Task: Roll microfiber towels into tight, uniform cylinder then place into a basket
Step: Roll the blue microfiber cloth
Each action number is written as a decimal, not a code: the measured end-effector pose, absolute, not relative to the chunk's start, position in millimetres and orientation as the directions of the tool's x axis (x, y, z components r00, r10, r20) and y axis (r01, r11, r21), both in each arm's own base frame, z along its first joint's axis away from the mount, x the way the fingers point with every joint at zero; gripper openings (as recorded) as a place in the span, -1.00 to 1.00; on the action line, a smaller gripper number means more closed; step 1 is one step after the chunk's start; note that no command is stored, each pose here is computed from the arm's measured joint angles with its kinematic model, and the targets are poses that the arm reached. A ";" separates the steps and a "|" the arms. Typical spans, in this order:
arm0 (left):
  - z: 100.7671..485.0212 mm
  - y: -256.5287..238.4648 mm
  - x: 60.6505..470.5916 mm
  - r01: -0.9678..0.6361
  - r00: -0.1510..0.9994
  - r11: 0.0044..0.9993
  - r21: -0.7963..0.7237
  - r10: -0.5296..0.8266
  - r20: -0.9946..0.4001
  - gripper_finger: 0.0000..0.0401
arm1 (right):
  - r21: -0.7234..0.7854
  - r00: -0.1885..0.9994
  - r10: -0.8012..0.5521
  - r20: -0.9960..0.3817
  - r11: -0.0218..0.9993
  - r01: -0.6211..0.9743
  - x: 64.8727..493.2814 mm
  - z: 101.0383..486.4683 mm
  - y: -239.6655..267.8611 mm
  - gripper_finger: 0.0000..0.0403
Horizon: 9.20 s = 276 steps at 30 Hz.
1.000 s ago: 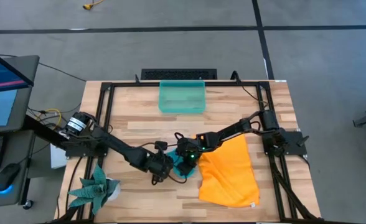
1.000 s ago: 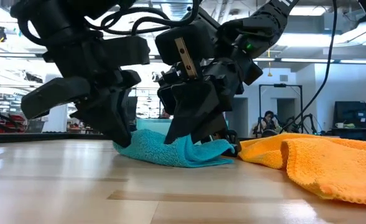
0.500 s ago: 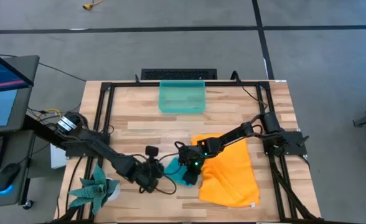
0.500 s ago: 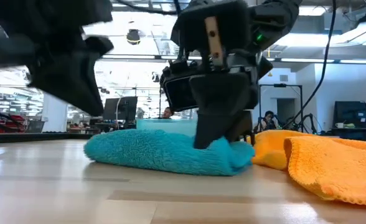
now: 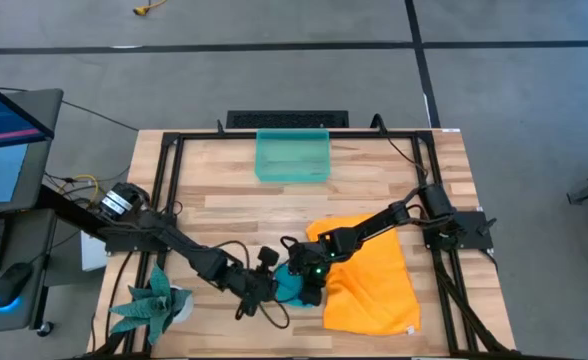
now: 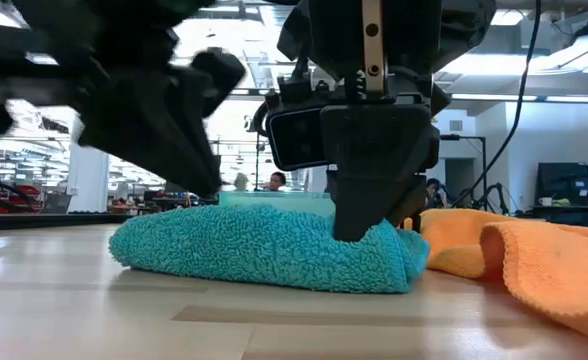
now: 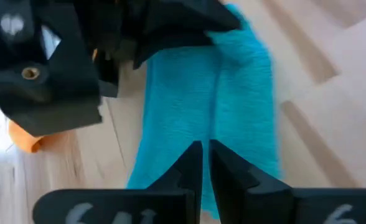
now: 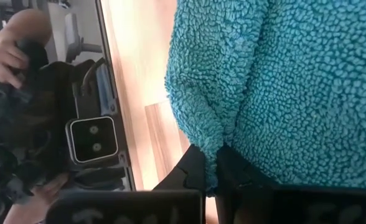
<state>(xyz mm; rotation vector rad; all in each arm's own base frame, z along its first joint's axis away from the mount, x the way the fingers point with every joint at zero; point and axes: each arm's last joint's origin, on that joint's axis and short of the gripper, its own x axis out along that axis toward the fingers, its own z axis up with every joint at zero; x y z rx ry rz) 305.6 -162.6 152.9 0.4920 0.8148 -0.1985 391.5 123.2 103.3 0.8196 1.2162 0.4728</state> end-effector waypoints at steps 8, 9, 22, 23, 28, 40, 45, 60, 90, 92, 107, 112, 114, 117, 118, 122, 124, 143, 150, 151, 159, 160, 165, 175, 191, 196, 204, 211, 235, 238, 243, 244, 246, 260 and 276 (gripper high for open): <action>148.2 -142.9 316.6 0.371 0.628 0.901 0.224 -0.066 -0.776 -0.90 | 0.762 0.300 0.712 -0.635 0.641 0.092 390.7 104.5 122.9 -0.90; 148.1 -142.9 316.6 0.377 0.621 0.903 0.205 -0.083 -0.779 -0.90 | 0.761 0.299 0.711 -0.637 0.643 0.092 390.2 105.1 122.5 -0.89; 119.7 -152.5 313.9 0.307 0.518 0.950 0.059 -0.115 -0.847 -0.90 | 0.752 0.293 0.698 -0.653 0.645 0.138 390.3 104.3 111.3 -0.88; 120.6 -153.8 312.4 0.295 0.515 0.954 0.048 -0.116 -0.850 -0.90 | 0.752 0.298 0.696 -0.653 0.641 0.151 390.9 104.3 109.0 -0.88; 119.9 -161.9 305.3 0.222 0.488 0.975 -0.015 -0.124 -0.864 -0.90 | 0.735 0.303 0.672 -0.676 0.642 0.216 392.0 103.0 94.1 -0.90; 127.5 -164.3 298.5 0.160 0.477 0.985 -0.066 -0.135 -0.869 -0.90 | 0.696 0.341 0.607 -0.718 0.615 0.372 395.4 101.9 66.0 -0.90; 131.0 -163.9 297.5 0.159 0.481 0.985 -0.069 -0.139 -0.866 -0.90 | 0.673 0.345 0.578 -0.739 0.604 0.427 394.9 101.3 59.6 -0.88; 148.5 -163.5 286.2 0.157 0.487 0.987 -0.015 -0.091 -0.869 -0.90 | 0.620 0.332 0.528 -0.782 0.597 0.509 392.0 98.9 54.1 -0.89; 142.8 -174.8 301.9 0.286 0.594 0.958 0.017 -0.163 -0.788 -0.90 | 0.626 0.338 0.532 -0.776 0.586 0.514 392.4 98.9 53.9 -0.89; 142.3 -173.8 301.6 0.267 0.597 0.963 0.033 -0.139 -0.790 -0.90 | 0.627 0.338 0.533 -0.776 0.586 0.513 392.4 98.9 53.9 -0.89; 137.5 -159.4 298.1 0.095 0.583 0.980 0.174 0.087 -0.808 -0.90 | 0.634 0.332 0.546 -0.769 0.585 0.505 392.1 98.9 56.2 -0.89; 137.7 -159.5 298.4 0.088 0.588 0.981 0.176 0.091 -0.804 -0.90 | 0.636 0.331 0.549 -0.768 0.585 0.504 392.1 98.7 56.2 -0.89; 138.1 -159.6 299.0 0.085 0.594 0.981 0.174 0.091 -0.799 -0.90 | 0.636 0.330 0.550 -0.767 0.585 0.504 392.1 98.7 56.3 -0.89; 138.8 -159.4 299.9 0.074 0.607 0.979 0.191 0.107 -0.788 -0.90 | 0.636 0.330 0.550 -0.767 0.585 0.503 392.1 98.7 56.3 -0.89; 139.1 -159.4 300.2 0.072 0.612 0.978 0.196 0.112 -0.783 -0.90 | 0.636 0.331 0.550 -0.767 0.585 0.503 392.1 98.7 56.3 -0.89; 143.6 -158.9 300.6 0.059 0.631 0.976 0.208 0.125 -0.765 -0.90 | 0.637 0.329 0.551 -0.767 0.589 0.497 392.0 98.7 56.7 -0.89; 146.7 -158.2 300.1 0.049 0.639 0.975 0.217 0.136 -0.757 -0.90 | 0.638 0.329 0.551 -0.767 0.594 0.491 392.0 98.7 56.7 -0.89; 147.1 -146.4 294.4 -0.139 0.581 0.972 0.190 0.235 -0.779 -0.90 | 0.639 0.328 0.554 -0.765 0.595 0.487 392.0 98.7 57.0 -0.88; 139.9 -141.8 290.7 -0.139 0.537 0.982 0.125 0.181 -0.824 -0.90 | 0.645 0.331 0.557 -0.761 0.597 0.477 392.3 98.7 57.1 -0.85; 138.3 -141.3 289.7 -0.148 0.535 0.982 0.120 0.181 -0.825 -0.90 | 0.648 0.334 0.558 -0.759 0.597 0.474 392.5 98.6 57.1 -0.85; 124.1 -137.9 281.3 -0.178 0.547 0.983 0.048 0.139 -0.826 -0.90 | 0.667 0.351 0.569 -0.744 0.608 0.430 394.5 99.3 57.6 -0.87; 124.1 -137.8 281.2 -0.181 0.546 0.982 0.046 0.139 -0.826 -0.90 | 0.672 0.350 0.573 -0.741 0.612 0.418 394.7 99.4 57.8 -0.85; 123.5 -138.5 280.5 -0.196 0.531 0.981 0.003 0.108 -0.840 -0.90 | 0.665 0.360 0.560 -0.746 0.639 0.385 395.1 99.4 61.4 -0.69; 121.8 -141.9 275.9 -0.241 0.499 0.970 -0.043 0.086 -0.862 -0.90 | 0.704 0.353 0.610 -0.710 0.607 0.367 396.6 100.9 57.6 -0.31; 120.6 -141.8 275.7 -0.246 0.497 0.968 -0.047 0.084 -0.864 -0.90 | 0.482 0.573 0.355 -0.738 0.873 0.080 370.2 207.4 43.2 -0.34; 120.6 -142.0 275.9 -0.248 0.502 0.968 -0.046 0.088 -0.860 -0.90 | 0.257 0.640 0.225 -0.735 0.965 -0.045 361.2 224.0 74.7 -0.34; 120.5 -142.1 276.1 -0.248 0.505 0.968 -0.047 0.088 -0.859 -0.90 | -0.040 0.437 -0.095 -0.894 0.990 0.133 334.4 208.8 74.6 -0.34; 120.6 -142.2 276.3 -0.245 0.507 0.968 -0.047 0.087 -0.858 -0.90 | -0.125 0.329 -0.202 -0.922 0.963 0.241 309.5 224.8 55.5 -0.36; 120.6 -141.5 276.9 -0.246 0.507 0.968 -0.047 0.088 -0.857 -0.90 | 0.539 0.994 0.044 -0.098 0.842 0.016 240.1 222.0 35.2 -0.47; 120.7 -141.4 277.0 -0.247 0.508 0.968 -0.047 0.088 -0.857 -0.90 | 0.512 0.993 0.117 0.017 0.852 -0.109 239.4 224.8 43.4 -0.47; 120.7 -141.4 277.0 -0.248 0.508 0.968 -0.048 0.087 -0.857 -0.90 | 0.294 0.923 0.302 0.237 0.883 -0.365 236.6 240.0 68.0 -0.47; 120.7 -141.3 277.1 -0.248 0.508 0.968 -0.048 0.088 -0.857 -0.90 | 0.235 0.907 0.332 0.261 0.889 -0.393 234.6 242.2 73.1 -0.47; 120.7 -141.3 277.1 -0.248 0.508 0.968 -0.048 0.088 -0.857 -0.90 | 0.140 0.887 0.365 0.282 0.899 -0.415 231.1 244.4 81.8 -0.47; 120.5 -141.3 277.0 -0.252 0.507 0.966 -0.050 0.088 -0.857 -0.90 | -0.066 0.927 0.369 -0.060 0.926 -0.373 260.0 192.2 112.5 -0.45; 120.3 -141.0 276.5 -0.252 0.500 0.967 -0.045 0.090 -0.861 -0.90 | -0.247 0.809 0.235 -0.539 0.874 -0.419 351.8 143.6 150.5 -0.12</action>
